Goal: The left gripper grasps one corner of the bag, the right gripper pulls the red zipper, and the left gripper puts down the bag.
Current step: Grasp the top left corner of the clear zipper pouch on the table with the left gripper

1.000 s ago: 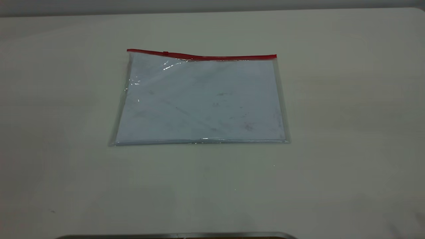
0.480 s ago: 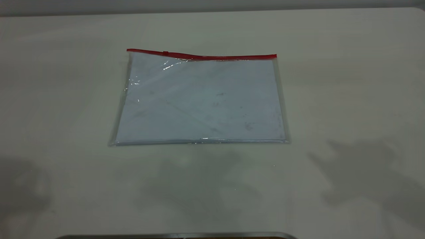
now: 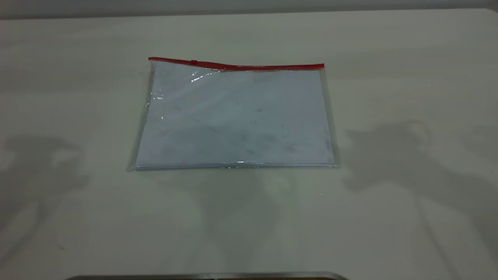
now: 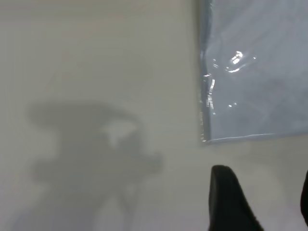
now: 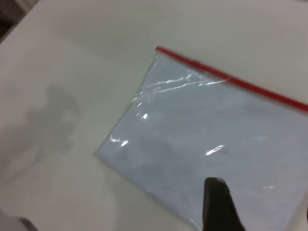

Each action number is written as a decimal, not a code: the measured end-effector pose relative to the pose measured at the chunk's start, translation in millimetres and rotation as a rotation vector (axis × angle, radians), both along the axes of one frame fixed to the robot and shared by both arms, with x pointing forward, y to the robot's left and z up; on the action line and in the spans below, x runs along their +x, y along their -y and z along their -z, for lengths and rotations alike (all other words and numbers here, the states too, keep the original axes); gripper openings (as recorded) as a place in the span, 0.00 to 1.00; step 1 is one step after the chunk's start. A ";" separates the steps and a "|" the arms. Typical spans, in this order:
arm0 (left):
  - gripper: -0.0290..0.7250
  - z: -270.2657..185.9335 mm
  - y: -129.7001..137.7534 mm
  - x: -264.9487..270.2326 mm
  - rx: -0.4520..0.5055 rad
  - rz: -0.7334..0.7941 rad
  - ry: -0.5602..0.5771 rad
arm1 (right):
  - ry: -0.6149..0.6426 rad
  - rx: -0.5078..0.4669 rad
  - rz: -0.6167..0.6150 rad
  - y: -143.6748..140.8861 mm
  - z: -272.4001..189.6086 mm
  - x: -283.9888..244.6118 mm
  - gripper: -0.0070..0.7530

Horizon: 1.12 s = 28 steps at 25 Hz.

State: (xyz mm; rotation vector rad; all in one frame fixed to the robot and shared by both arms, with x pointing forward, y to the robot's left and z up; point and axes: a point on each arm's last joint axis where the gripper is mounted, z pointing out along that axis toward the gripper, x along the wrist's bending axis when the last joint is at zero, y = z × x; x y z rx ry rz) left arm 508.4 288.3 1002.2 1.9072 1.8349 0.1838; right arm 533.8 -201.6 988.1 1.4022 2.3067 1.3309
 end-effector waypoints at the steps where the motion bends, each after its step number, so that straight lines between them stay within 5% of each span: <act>1: 0.61 9.9 1.7 5.5 -0.019 0.014 -0.019 | -0.011 -0.004 -0.022 -7.3 5.3 2.6 0.63; 11: 0.81 88.4 8.4 74.1 -0.088 0.114 -0.011 | -0.136 -0.034 -0.167 -73.8 65.4 31.6 0.63; 28: 0.82 203.1 19.2 218.5 -0.246 0.300 -0.062 | -0.127 -0.020 -0.165 -102.2 100.0 83.9 0.63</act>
